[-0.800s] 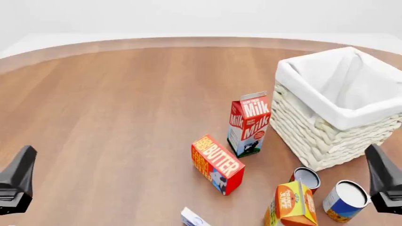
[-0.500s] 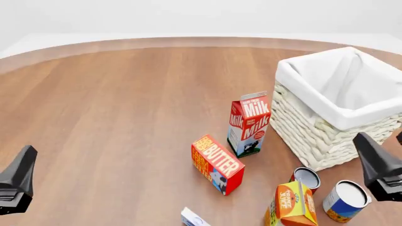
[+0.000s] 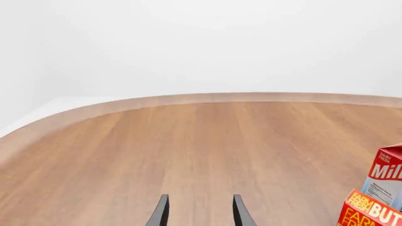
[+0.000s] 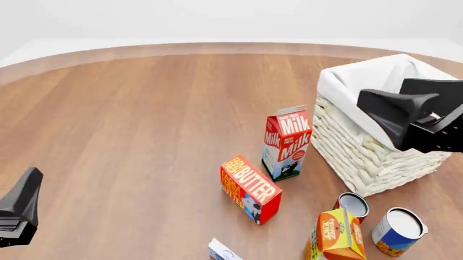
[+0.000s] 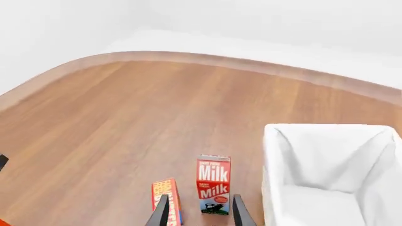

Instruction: Pick up the cream cheese box and the butter, and put them in the basket.

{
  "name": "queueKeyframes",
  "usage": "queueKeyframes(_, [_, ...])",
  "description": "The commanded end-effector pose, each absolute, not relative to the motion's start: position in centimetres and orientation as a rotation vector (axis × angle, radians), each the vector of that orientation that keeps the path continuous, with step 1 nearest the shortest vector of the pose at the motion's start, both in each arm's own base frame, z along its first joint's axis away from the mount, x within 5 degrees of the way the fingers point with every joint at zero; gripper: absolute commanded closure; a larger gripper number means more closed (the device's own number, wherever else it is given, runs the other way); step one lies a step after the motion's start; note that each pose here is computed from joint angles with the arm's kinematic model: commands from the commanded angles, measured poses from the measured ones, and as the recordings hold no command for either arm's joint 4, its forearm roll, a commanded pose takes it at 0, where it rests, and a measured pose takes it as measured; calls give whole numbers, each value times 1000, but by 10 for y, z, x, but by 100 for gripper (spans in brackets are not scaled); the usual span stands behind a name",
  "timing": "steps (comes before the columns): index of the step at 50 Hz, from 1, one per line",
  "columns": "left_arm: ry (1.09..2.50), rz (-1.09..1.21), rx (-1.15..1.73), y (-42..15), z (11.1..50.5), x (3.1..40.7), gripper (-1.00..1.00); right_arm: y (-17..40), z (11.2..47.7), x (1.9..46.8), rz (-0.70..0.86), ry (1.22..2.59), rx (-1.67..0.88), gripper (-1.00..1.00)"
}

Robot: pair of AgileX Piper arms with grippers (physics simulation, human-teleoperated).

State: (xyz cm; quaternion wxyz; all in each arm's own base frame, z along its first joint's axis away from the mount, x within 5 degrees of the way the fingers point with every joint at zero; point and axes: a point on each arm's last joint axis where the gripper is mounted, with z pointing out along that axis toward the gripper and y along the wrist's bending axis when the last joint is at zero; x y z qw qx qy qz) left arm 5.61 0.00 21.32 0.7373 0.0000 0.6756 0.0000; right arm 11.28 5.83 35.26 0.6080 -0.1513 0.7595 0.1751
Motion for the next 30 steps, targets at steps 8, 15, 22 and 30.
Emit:
queueKeyframes(8, [1484,0,0,0,213,56,-100,118,384,160,478,1922,-532,-100])
queueKeyframes(15, [1484,0,0,0,213,56,-100,151,360,178,470,2067,-642,-100])
queueKeyframes(22, [1484,0,0,0,213,56,-100,160,367,188,449,2103,-674,-100])
queueKeyframes(30, [1484,0,0,0,213,56,-100,171,354,191,447,2158,-702,-100])
